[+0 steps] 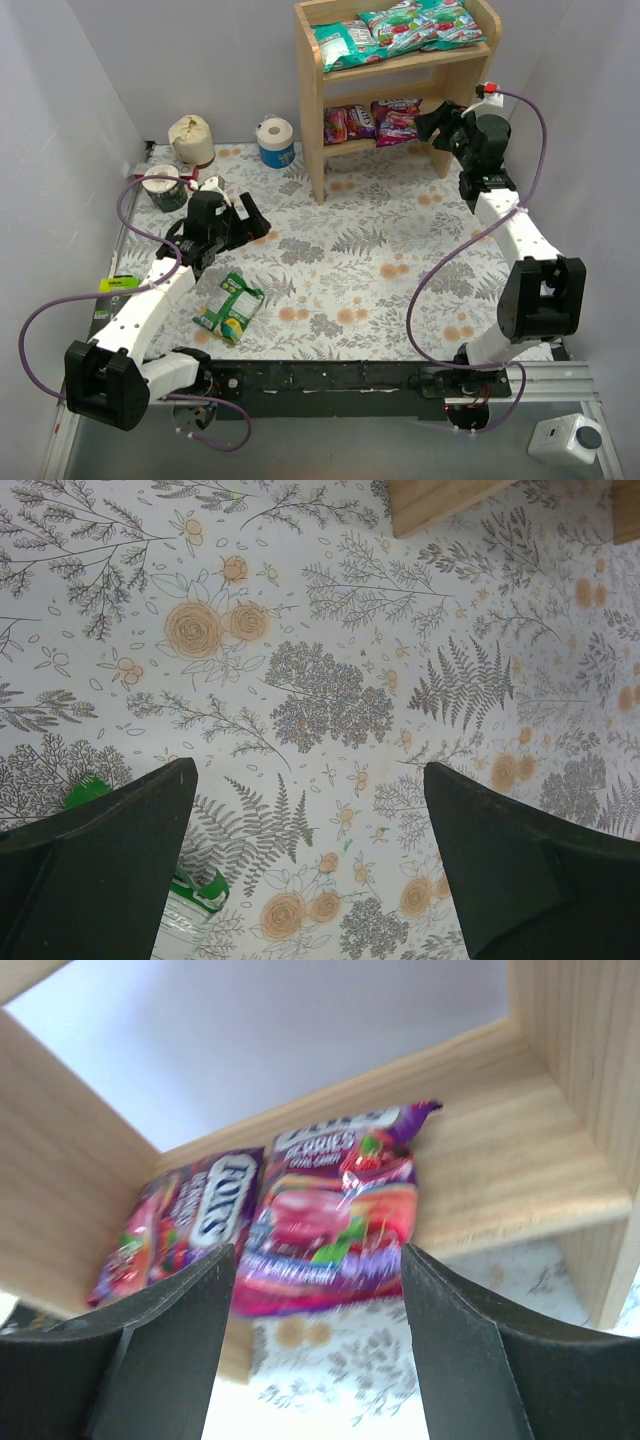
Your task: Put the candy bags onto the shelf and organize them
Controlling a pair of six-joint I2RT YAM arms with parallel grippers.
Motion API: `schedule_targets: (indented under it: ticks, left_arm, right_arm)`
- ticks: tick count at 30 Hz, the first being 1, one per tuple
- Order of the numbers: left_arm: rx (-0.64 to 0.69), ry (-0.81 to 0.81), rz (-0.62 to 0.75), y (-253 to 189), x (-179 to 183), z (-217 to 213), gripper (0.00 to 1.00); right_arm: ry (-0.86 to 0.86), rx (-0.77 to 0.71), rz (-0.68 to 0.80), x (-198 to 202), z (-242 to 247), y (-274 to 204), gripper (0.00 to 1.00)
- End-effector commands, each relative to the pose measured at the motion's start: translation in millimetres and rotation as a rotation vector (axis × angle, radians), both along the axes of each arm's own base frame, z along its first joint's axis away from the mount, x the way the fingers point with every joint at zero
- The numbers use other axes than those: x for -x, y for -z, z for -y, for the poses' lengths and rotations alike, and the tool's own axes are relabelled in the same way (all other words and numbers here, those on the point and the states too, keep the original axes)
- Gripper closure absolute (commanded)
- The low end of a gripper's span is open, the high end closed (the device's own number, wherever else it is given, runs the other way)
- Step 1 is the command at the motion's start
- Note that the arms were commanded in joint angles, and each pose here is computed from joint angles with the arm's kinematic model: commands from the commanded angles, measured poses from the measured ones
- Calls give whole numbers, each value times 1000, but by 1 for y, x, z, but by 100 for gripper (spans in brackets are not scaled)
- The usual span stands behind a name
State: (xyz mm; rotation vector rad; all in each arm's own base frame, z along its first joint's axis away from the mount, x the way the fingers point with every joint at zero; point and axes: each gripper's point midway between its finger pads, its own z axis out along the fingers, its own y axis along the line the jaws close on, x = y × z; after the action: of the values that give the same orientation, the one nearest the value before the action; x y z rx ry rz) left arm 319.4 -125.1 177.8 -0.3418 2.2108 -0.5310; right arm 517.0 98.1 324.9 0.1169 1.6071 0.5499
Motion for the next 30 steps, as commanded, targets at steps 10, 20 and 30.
schedule_targets:
  ticks: [10,20,30]
  left_arm:
    - [1,-21,19,-6,3,-5,2]
    - [-23,-48,19,-4,0,-11,2]
    - [-29,-54,20,-4,-1,-13,2]
  right_arm:
    - [-83,-283,-216,18,-28,22,43]
    - [-59,-297,-217,-7,-27,32,59]
    - [-85,-281,-189,-42,-33,31,65]
